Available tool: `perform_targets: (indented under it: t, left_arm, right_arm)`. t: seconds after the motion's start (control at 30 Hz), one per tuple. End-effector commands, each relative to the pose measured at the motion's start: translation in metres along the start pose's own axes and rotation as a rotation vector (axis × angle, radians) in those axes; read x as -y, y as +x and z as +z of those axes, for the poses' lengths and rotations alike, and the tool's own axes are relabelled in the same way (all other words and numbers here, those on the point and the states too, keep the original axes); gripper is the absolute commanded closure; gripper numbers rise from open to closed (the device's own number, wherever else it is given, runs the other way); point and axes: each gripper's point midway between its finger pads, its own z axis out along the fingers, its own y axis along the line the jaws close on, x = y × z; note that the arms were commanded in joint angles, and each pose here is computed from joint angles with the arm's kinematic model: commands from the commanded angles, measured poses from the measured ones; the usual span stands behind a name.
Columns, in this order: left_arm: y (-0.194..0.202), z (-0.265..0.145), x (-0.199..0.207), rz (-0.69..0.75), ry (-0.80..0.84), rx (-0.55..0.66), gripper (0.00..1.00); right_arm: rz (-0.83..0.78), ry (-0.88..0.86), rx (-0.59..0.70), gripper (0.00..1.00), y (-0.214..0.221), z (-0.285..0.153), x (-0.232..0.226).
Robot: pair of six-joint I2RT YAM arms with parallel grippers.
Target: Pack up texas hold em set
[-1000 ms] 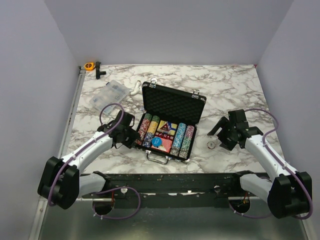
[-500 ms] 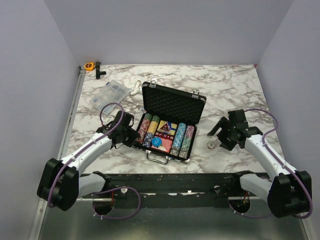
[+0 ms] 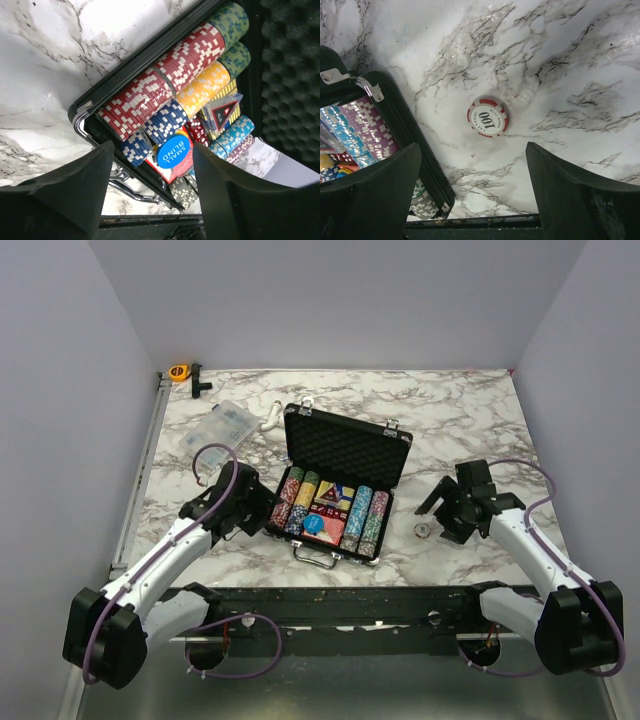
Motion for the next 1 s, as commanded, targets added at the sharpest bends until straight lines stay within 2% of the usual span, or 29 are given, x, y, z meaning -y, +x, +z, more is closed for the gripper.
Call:
perform_targets:
  t: [0.0,0.13,0.23,0.53,0.67,0.8,0.97]
  left_arm:
    - [-0.008,-0.011,0.003,0.063,0.021,0.028,0.33]
    - [-0.015,-0.027,0.031,0.157,0.139,0.055,0.29]
    - [-0.011,-0.047,0.068,0.277,0.302,0.027,0.24]
    - [0.023,-0.091,0.149,0.526,0.712,-0.237,0.12]
    - [0.031,-0.096,0.159,0.673,0.752,-0.318,0.06]
    - [0.029,-0.091,0.157,0.787,0.74,-0.309,0.06]
    - [0.032,-0.085,0.152,0.836,0.753,-0.309,0.06]
  right_arm:
    - [0.012,0.041,0.011,0.12,-0.006,-0.005,0.002]
    - [0.015,0.048,0.009,0.1,-0.008,-0.005,0.001]
    - [0.009,0.08,-0.021,0.11,-0.004,-0.001,0.005]
    - [0.011,0.273,-0.232,0.16,0.014,0.02,0.02]
    - [0.035,0.347,-0.264,0.16,0.012,0.022,0.021]
    - [0.106,0.418,-0.298,0.19,0.014,0.026,0.022]
    - [0.168,0.493,-0.342,0.22,0.019,0.032,0.024]
